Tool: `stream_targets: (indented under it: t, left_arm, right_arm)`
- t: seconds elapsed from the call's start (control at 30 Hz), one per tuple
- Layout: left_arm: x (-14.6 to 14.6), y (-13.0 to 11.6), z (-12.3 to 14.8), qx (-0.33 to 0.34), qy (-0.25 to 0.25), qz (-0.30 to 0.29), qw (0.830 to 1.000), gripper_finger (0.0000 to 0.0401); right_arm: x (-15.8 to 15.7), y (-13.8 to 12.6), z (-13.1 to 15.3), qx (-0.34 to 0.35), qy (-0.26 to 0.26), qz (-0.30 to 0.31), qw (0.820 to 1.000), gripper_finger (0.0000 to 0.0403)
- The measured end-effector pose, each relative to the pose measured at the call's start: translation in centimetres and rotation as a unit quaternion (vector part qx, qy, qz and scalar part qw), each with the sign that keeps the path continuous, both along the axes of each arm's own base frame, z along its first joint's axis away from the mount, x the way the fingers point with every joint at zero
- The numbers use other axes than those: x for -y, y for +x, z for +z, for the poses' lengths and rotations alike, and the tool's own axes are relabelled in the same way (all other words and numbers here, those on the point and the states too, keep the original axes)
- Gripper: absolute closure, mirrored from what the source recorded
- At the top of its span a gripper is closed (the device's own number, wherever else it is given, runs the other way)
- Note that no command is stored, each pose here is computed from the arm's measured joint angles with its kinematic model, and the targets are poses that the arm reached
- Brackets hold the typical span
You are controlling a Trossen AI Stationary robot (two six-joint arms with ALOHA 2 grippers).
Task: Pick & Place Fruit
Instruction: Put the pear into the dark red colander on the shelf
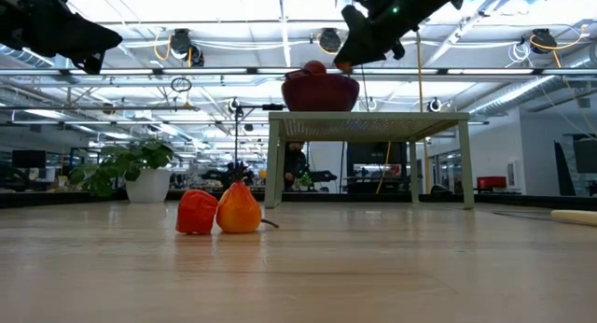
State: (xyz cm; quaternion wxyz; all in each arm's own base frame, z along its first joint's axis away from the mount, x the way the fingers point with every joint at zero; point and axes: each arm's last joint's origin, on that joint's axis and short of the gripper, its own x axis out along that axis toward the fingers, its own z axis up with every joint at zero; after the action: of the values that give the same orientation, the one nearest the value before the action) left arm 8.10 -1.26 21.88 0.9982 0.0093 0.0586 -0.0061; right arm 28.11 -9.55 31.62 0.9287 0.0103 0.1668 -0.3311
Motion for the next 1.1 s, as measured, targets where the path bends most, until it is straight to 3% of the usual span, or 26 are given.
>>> stream_targets:
  t: [0.67,1.1]
  left_arm:
    - [-0.1,0.0,0.2,0.008,-0.001,0.010,1.000,0.0368]
    - [-0.1,0.0,0.3,0.014,-0.002,0.010,1.000,0.0368]
  right_arm:
    - [0.7,0.8,-1.7,-0.028,0.031,0.031,0.999,0.0268]
    - [0.8,0.9,-1.7,-0.034,0.022,0.036,0.999,0.0266]
